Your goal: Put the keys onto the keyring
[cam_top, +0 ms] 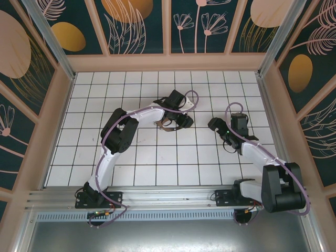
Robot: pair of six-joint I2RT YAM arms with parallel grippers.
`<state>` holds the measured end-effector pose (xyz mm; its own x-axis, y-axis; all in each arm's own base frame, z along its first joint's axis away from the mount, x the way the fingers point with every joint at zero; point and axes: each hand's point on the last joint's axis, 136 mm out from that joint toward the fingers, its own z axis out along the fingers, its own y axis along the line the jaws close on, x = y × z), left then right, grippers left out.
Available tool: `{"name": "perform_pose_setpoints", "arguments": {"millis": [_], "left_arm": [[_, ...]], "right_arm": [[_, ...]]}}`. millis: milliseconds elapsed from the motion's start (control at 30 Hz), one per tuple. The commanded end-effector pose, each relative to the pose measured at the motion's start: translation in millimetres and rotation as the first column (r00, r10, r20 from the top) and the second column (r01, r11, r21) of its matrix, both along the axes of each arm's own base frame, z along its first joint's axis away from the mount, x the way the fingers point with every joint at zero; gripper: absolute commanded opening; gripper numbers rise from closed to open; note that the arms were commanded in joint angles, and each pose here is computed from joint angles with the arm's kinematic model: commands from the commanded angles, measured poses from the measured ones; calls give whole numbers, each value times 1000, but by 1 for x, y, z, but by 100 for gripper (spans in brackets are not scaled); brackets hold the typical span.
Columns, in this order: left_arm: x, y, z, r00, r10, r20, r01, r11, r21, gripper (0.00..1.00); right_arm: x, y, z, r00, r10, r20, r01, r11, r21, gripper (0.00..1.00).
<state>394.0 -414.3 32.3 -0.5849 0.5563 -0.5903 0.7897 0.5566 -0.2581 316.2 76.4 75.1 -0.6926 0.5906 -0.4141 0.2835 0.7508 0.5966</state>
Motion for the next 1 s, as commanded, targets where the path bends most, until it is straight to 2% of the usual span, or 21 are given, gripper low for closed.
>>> {"name": "perform_pose_setpoints", "arguments": {"millis": [0, 200, 600, 800, 967], "left_arm": [[1, -4, 1, 1000, -16, -8, 16, 1000, -14, 48], [-5, -3, 0, 999, -25, -30, 24, 999, -26, 29], [-16, -3, 30, 999, -28, -27, 26, 995, -92, 16], [-34, -3, 56, 998, -45, -41, 37, 981, -193, 18], [-33, 3, 77, 1000, 9, -6, -10, 970, -243, 31]], "right_arm": [[0, 1, 2, 1000, 1, 4, -1, 1000, 15, 95], [0, 1, 1, 1000, -1, 4, 1, 1000, 18, 95], [3, 3, 6, 1000, 4, 13, -4, 1000, 31, 94], [5, 8, 6, 1000, 19, 16, -20, 999, 43, 94], [15, 20, 7, 998, 53, 17, -54, 996, 70, 92]]}}
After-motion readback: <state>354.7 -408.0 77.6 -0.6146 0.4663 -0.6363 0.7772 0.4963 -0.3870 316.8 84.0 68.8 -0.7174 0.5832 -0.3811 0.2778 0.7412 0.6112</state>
